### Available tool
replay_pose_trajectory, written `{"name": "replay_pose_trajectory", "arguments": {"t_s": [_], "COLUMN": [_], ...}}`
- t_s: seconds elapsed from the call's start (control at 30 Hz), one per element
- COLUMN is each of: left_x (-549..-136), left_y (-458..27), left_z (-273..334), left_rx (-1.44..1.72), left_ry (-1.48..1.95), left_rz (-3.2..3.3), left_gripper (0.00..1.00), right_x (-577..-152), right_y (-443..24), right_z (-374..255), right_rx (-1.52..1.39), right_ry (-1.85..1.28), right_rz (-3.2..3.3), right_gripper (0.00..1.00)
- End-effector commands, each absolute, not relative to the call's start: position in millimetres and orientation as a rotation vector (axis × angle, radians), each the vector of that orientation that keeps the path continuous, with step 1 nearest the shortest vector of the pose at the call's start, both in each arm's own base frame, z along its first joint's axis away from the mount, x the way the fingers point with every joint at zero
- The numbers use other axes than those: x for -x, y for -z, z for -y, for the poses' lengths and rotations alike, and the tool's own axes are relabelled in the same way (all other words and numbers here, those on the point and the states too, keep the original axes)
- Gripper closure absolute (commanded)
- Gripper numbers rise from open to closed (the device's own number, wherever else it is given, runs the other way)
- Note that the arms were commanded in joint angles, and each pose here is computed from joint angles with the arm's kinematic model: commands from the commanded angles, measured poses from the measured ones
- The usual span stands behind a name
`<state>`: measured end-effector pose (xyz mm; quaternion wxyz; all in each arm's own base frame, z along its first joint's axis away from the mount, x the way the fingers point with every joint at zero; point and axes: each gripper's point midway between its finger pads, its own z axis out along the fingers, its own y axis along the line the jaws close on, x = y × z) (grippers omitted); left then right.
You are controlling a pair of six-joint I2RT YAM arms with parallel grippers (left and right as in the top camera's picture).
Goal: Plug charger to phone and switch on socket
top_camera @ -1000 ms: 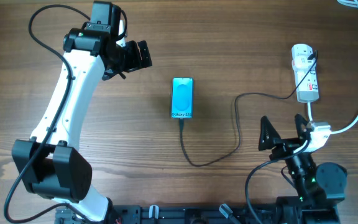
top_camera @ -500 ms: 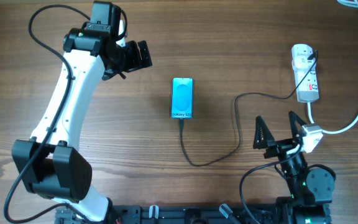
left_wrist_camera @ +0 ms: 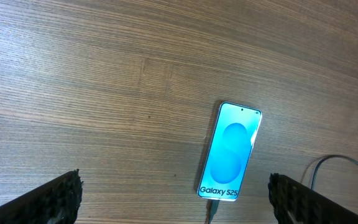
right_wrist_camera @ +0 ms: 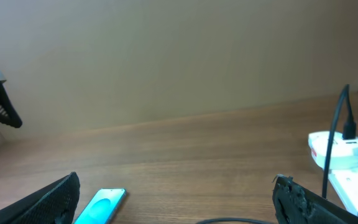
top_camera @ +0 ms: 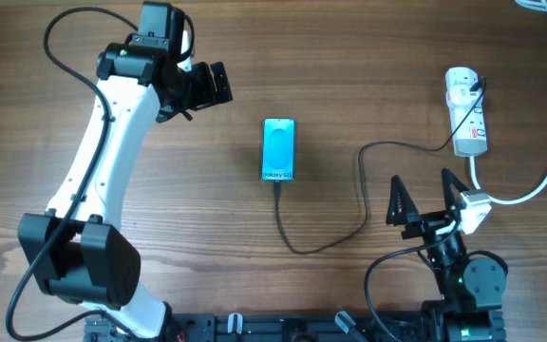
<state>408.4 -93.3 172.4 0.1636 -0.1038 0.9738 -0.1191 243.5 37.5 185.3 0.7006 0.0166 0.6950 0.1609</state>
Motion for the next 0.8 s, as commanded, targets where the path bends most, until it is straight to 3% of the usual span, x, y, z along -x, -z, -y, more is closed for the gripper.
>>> {"name": "replay_pose_trajectory", "arguments": {"t_s": [0.0,0.77], "left_x": [-408.0,-408.0], "left_y": [-168.9,-168.9], "left_z": [92.7,92.7], "left_rx": [0.309,0.309], "left_ry": [0.327,0.327], "left_rz": [-2.785,-2.785], "left_gripper": [0.00,0.00], "right_x": [-243.9,-244.4], "right_y": [-177.0,-175.6], "right_z": [-34.3,-31.5], "right_rx": [-0.042,0.127], "right_ry": [-0.326,-0.127], "right_rz": [-1.570,-1.564], "right_gripper": [0.00,0.00]}}
